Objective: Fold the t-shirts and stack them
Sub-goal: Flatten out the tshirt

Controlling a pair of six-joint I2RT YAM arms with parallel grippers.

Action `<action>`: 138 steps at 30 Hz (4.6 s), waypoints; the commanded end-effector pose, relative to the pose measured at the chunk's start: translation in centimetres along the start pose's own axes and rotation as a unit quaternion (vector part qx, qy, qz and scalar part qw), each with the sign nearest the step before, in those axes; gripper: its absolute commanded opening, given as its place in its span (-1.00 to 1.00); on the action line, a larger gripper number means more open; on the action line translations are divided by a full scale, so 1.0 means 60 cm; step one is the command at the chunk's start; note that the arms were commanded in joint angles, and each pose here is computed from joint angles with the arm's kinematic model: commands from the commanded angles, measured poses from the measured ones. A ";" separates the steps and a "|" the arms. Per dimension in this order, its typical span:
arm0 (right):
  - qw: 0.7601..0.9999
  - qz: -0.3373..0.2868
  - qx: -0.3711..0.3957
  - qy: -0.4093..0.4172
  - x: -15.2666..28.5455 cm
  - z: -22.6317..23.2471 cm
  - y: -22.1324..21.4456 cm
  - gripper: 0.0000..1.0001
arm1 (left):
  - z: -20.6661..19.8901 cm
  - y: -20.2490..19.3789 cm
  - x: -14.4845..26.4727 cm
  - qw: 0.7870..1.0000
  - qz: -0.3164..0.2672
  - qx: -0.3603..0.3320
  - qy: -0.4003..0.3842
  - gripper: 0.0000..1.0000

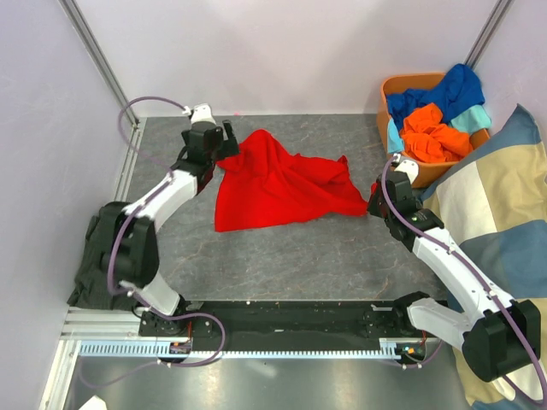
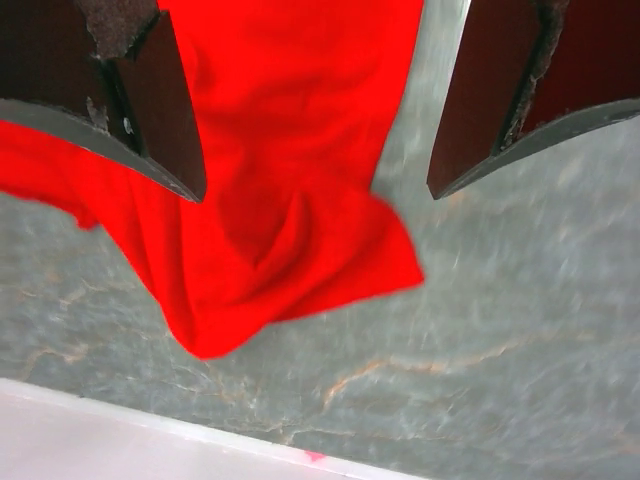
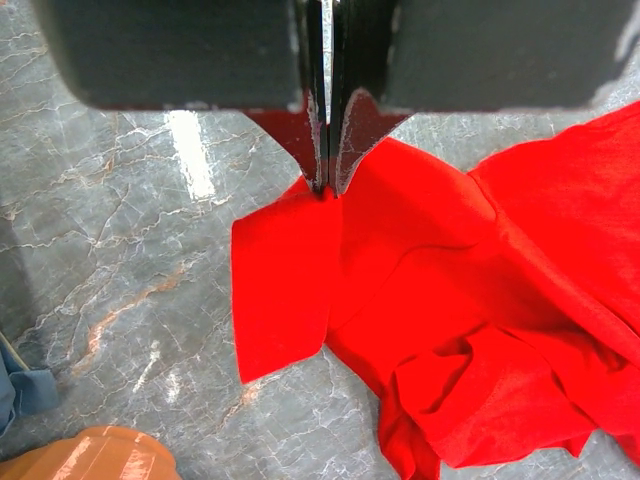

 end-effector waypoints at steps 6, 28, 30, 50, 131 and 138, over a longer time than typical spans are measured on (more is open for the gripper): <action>1.000 0.005 -0.004 0.018 -0.007 0.016 -0.004 -1.00 | 0.001 -0.139 0.177 0.993 0.056 0.101 -0.018 1.00; 0.999 0.017 -0.003 0.028 -0.002 0.016 -0.023 -1.00 | 0.056 -0.336 0.201 0.979 0.163 0.058 0.105 0.84; 0.999 0.018 -0.003 0.027 -0.003 0.014 -0.024 -1.00 | 0.059 -0.340 0.200 0.979 0.167 0.057 0.107 0.81; 0.999 0.021 0.000 0.024 -0.002 0.009 -0.030 -1.00 | 0.061 -0.389 0.178 0.971 0.202 0.061 0.114 -0.67; 0.965 0.110 0.213 0.105 0.004 0.117 -0.147 0.03 | 0.204 -0.185 0.169 0.968 0.093 0.144 0.181 -0.96; 0.942 0.148 0.245 0.177 -0.017 0.174 -0.177 0.00 | 0.201 -0.190 0.167 0.969 0.097 0.146 0.175 -0.96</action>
Point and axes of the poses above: each gripper's point midway between its finger pads, its own x axis back along the fingers, its own z axis along the line the jaws close on, y = z × x, the point moved 1 cm from there along x, back along the fingers, and after that the axes turned 6 degrees about -x, right-handed, at the moved point
